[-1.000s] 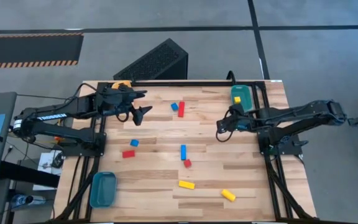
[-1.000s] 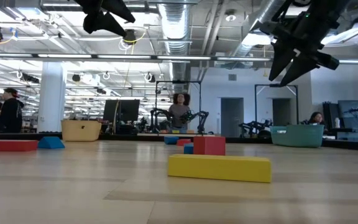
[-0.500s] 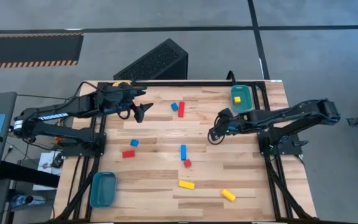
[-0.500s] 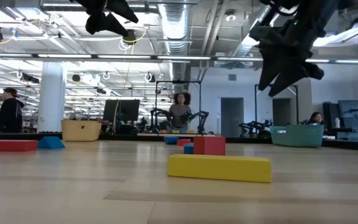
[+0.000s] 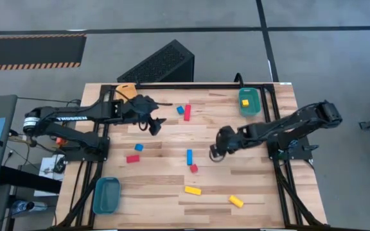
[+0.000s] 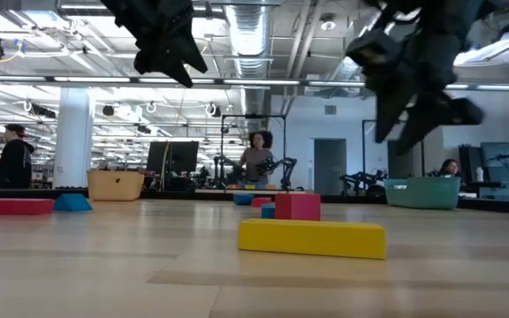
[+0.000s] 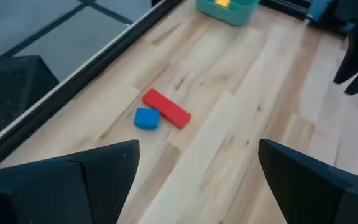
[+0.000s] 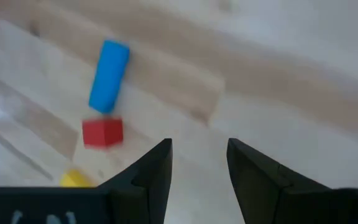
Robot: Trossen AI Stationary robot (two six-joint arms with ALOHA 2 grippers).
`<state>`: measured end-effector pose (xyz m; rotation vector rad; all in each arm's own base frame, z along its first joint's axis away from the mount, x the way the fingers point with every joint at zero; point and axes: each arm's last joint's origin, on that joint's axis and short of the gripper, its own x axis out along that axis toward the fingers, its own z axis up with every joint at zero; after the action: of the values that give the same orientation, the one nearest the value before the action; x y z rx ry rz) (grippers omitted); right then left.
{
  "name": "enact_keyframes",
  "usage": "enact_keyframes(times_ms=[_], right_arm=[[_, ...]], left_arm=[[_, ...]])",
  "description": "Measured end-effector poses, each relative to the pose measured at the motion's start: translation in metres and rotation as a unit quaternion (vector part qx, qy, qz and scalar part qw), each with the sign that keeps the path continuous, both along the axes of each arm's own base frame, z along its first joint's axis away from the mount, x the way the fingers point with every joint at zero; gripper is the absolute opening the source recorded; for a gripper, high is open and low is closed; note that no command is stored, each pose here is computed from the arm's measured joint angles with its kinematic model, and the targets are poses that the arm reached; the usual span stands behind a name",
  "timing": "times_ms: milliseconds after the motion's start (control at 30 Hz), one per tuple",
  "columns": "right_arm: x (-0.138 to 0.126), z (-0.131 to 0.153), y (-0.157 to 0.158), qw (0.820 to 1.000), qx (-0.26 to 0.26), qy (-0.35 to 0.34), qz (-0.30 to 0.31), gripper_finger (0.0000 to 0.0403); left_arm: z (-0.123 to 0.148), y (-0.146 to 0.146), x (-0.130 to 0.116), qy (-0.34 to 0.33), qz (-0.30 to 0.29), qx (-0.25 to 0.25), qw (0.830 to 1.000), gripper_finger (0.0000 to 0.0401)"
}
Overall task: Sort & place blocks by color
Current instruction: Put the right yellow block into the light blue bin
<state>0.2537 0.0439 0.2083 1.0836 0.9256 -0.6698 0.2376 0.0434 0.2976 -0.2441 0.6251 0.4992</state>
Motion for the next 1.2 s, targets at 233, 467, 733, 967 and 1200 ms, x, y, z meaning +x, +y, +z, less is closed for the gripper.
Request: enact_keyframes(times_ms=[233, 467, 733, 967, 1200], right_arm=[[-0.022, -0.004, 0.059, 0.997, 0.056, 0.053, -0.013, 0.0177], [-0.03, -0.019, 0.118, 0.986, 0.094, 0.042, 0.132, 0.0201], [-0.046, -0.044, 0.155, 0.973, 0.075, 0.072, 0.205, 0.0262], [-0.049, -0.05, 0.183, 0.967, 0.073, 0.051, 0.238, 0.0266], [-0.055, -0.074, 0.195, 0.966, 0.034, 0.117, 0.227, 0.0266]], left_arm=[[0.003, -0.013, 0.001, 0.002, -0.05, 0.027, 0.998, 0.0316], [0.003, -0.035, 0.003, -0.017, -0.069, -0.006, 0.997, 0.0316], [-0.001, -0.045, 0.001, -0.015, -0.008, -0.041, 0.999, 0.0316], [0.005, -0.045, 0.006, -0.078, 0.028, -0.087, 0.993, 0.0316], [0.01, -0.048, 0.01, -0.131, 0.05, -0.13, 0.981, 0.0316]])
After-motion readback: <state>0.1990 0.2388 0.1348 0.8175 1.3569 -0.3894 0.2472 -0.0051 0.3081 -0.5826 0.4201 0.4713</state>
